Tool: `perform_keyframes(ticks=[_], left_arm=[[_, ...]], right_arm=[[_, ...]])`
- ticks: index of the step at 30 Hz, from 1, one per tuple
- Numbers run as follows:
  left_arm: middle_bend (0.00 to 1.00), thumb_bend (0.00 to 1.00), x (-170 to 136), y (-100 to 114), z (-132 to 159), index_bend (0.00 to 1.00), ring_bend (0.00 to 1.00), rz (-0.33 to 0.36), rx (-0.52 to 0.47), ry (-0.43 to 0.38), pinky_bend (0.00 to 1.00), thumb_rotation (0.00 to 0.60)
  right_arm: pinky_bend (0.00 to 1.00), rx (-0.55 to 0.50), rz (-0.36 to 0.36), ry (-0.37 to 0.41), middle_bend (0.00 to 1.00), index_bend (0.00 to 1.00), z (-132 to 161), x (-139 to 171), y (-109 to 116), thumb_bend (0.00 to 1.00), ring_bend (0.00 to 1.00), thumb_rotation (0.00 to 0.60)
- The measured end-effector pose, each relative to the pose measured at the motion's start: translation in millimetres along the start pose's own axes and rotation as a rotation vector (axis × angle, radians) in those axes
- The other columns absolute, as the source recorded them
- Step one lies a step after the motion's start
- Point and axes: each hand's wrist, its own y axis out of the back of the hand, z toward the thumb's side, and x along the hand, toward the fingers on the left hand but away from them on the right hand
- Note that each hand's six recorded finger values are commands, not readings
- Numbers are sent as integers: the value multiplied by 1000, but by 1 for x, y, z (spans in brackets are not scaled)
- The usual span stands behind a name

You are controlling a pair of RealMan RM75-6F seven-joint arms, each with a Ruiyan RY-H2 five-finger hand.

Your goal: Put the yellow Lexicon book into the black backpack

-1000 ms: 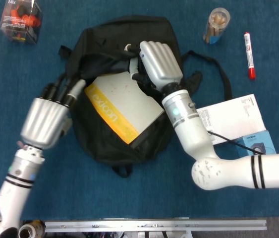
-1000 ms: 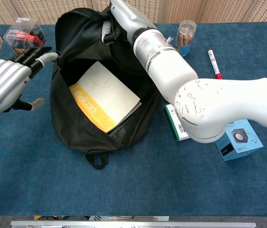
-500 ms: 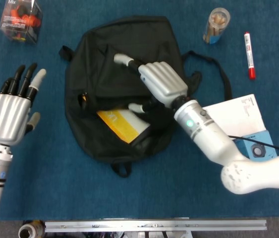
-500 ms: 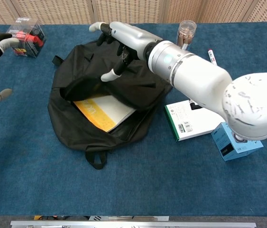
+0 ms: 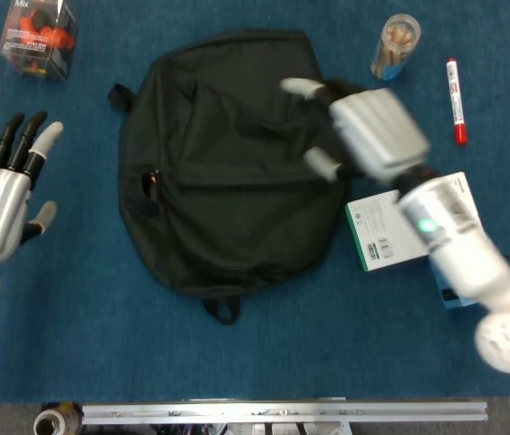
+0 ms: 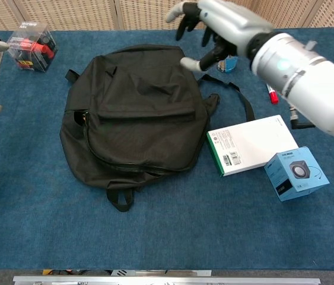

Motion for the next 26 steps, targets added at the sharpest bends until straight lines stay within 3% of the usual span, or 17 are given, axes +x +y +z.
perform_keyframes(ticks=[3,8,16,26], left_arm=[[103,210,0,3,-4,142,66,-6,-24,-5,231,600],[119,210,-1,9,-12,163,75,-11,-38,-17,231,600],[126,209,-12,14,-27,173,77,-16,-57,2,231,600],[136,209,-31,23,-48,188,77,31,-56,63,231,600]], right_arm=[[483,78,-41,-54,517,457,-33,19,11,406,373,600],[483,184,-63,-154,520,468,-85,55,19,407,373,600],[483,222,-121,-276,520,468,-146,115,28,396,374,600],[483,215,-203,-422,520,468,-188,187,39,369,374,600]])
